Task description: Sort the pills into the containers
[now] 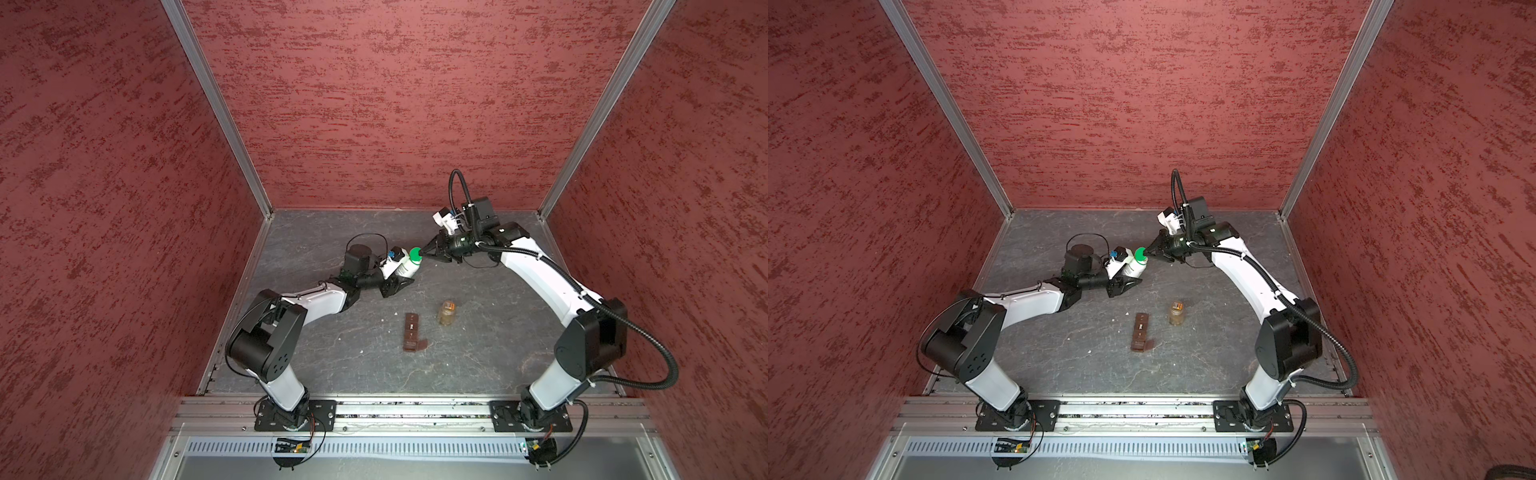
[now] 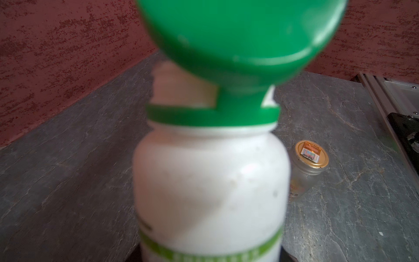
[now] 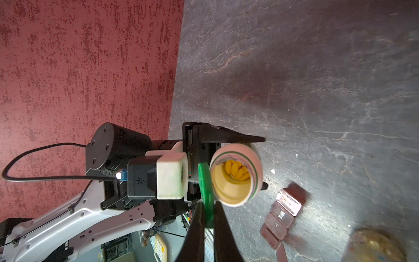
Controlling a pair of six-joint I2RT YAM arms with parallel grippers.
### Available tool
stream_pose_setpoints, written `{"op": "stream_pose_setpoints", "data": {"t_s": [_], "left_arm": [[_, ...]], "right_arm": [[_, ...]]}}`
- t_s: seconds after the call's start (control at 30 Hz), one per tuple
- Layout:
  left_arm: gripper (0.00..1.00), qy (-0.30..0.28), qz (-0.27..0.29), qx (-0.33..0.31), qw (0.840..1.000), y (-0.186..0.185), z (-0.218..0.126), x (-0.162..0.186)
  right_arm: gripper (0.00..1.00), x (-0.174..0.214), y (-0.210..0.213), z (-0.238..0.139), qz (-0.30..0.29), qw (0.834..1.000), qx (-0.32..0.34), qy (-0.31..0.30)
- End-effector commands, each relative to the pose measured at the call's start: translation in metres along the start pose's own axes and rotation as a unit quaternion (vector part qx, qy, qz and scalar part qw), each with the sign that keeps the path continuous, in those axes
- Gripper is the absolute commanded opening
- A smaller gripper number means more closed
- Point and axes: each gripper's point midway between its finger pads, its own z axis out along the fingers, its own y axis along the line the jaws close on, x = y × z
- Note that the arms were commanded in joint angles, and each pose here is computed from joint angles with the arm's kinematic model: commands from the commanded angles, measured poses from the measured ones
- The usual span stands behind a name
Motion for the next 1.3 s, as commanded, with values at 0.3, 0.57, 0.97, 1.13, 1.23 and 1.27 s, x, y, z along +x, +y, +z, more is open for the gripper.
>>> {"op": "stream_pose_setpoints", "data": {"t_s": [0.3, 0.57, 0.97, 1.13, 1.23, 1.27], "left_arm": [[0.30, -0.025, 0.018, -0.012, 0.999, -0.004, -0.015, -0.025], [0.39, -0.024, 0.019, -0.014, 0.999, -0.006, -0.020, -0.026], [0.49, -0.025, 0.022, -0.016, 0.999, -0.007, -0.022, -0.029], [0.53, -0.028, 0.024, -0.017, 0.999, -0.009, -0.024, -0.031], [0.55, -0.028, 0.024, -0.017, 0.999, -0.009, -0.025, -0.030], [0.56, -0.029, 0.025, -0.018, 0.999, -0.009, -0.026, -0.032]], "right_arm": [[0.07, -0.005, -0.017, -0.008, -0.012, 0.997, 0.067, -0.020], [0.06, -0.007, -0.028, -0.013, -0.006, 0.996, 0.089, -0.026], [0.05, -0.007, -0.039, -0.018, 0.002, 0.994, 0.106, -0.032], [0.04, -0.007, -0.040, -0.019, 0.002, 0.993, 0.110, -0.032], [0.04, -0.007, -0.043, -0.020, 0.004, 0.993, 0.113, -0.032], [0.04, -0.007, -0.044, -0.020, 0.005, 0.993, 0.115, -0.033]]}}
